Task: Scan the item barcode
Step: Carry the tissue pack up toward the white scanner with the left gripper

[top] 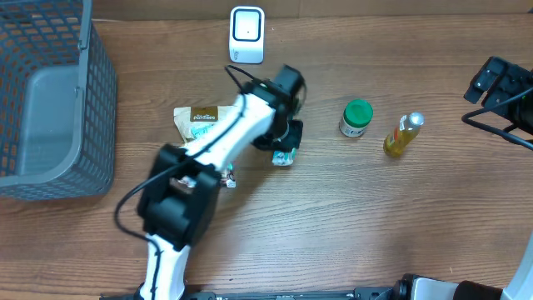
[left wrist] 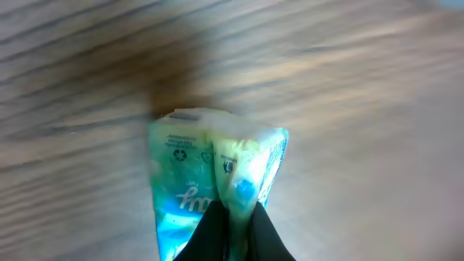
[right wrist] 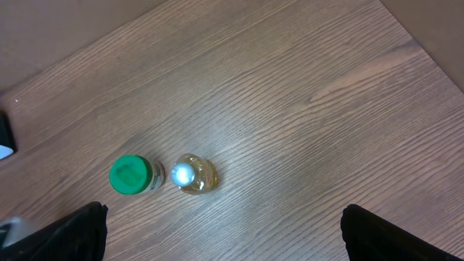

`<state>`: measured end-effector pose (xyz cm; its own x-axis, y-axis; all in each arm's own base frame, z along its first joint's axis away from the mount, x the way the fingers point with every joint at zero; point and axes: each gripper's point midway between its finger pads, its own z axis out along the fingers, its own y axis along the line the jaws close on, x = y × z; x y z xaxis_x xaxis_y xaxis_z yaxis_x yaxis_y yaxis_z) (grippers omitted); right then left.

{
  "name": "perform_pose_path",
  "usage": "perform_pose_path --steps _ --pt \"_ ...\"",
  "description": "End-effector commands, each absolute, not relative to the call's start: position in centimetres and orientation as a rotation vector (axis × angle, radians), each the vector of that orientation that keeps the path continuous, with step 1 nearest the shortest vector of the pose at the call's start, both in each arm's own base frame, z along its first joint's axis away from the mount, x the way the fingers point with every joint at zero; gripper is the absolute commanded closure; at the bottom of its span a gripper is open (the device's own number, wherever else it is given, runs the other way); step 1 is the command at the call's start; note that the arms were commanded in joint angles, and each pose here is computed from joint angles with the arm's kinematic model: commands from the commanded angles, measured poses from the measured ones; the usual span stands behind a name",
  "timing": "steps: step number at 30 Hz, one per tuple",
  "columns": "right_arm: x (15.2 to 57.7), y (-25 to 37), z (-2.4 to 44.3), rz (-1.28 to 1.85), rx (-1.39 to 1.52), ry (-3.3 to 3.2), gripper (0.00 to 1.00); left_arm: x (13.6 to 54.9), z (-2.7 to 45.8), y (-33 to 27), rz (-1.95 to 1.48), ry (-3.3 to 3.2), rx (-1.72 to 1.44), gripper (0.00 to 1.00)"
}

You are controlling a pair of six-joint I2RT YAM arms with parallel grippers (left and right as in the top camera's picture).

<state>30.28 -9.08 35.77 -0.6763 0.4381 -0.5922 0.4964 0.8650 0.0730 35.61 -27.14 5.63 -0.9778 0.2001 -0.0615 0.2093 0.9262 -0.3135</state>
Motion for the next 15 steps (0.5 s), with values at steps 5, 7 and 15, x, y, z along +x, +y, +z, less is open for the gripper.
perform_pose_path --steps 5,7,15 --pt "30.3 -9.2 35.9 -0.129 0.672 2.41 0.0 34.2 19.6 -29.2 -1.342 2.651 0.626 0.96" --pt "30.3 -9.2 35.9 -0.129 0.672 2.41 0.0 34.1 21.3 -28.9 -1.464 2.579 0.643 0.96" --pt "30.3 -9.2 35.9 -0.129 0.672 2.41 0.0 35.8 17.8 -24.5 -1.173 2.741 0.522 0.96"
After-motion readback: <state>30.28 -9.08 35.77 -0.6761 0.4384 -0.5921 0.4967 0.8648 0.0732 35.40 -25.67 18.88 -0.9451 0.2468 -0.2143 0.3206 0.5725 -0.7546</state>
